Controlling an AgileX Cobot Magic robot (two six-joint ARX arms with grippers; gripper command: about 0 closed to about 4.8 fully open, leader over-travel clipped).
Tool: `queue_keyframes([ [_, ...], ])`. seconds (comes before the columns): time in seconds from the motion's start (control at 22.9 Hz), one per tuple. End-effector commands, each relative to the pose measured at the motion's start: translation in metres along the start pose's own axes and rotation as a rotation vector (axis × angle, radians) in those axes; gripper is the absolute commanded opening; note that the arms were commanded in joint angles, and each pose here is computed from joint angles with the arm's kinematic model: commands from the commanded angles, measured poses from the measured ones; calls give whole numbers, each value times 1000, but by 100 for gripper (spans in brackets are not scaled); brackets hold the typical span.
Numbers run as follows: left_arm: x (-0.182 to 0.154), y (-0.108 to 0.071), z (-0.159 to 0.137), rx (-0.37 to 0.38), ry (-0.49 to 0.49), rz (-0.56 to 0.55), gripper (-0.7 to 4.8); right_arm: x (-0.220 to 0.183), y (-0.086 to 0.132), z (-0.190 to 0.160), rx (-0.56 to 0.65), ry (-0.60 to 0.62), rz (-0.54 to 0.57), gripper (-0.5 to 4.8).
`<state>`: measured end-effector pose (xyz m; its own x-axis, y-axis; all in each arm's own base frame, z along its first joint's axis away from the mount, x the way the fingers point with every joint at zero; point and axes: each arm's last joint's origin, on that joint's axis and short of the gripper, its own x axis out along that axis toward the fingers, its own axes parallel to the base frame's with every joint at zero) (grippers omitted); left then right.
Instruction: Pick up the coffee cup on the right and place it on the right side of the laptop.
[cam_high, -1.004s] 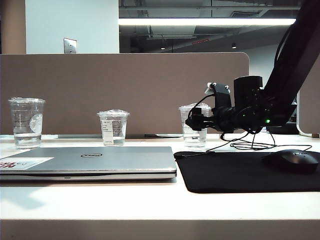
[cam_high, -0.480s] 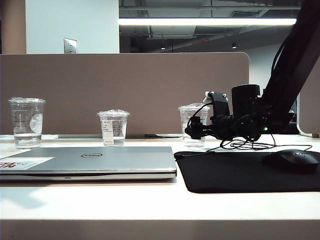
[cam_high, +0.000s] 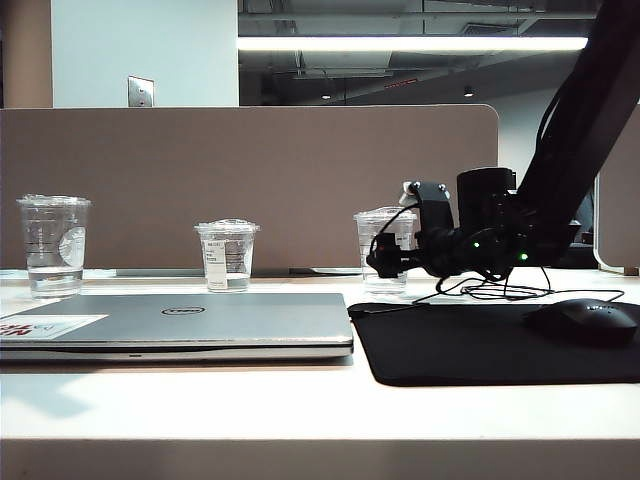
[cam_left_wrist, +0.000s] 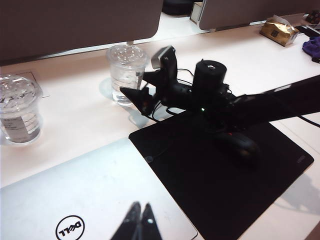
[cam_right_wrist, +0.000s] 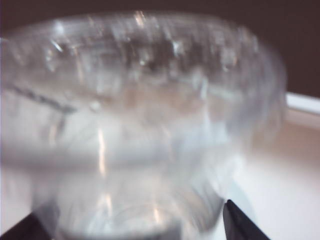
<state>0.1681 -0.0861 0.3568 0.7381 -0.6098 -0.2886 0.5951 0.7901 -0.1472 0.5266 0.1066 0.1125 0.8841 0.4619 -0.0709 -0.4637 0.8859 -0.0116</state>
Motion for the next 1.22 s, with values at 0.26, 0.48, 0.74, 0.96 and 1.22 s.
queue_keyframes([
  [0.26,-1,-1,1,2,-2,-5,-5,17,-4,10,0,-21,17,479],
  [0.48,-1,-1,1,2,-2,-5,-5,24,-6,11,0,-23,20,479],
  [0.74,-1,-1,1,2,-2,-6,-5,24,-6,10,1,-20,21,415],
  [0.96,-1,-1,1,1,-3,-6,-5,24,-6,10,0,-21,21,248],
  [1.22,-1,-1,1,1,-3,-6,-5,24,-6,11,0,-22,21,231],
])
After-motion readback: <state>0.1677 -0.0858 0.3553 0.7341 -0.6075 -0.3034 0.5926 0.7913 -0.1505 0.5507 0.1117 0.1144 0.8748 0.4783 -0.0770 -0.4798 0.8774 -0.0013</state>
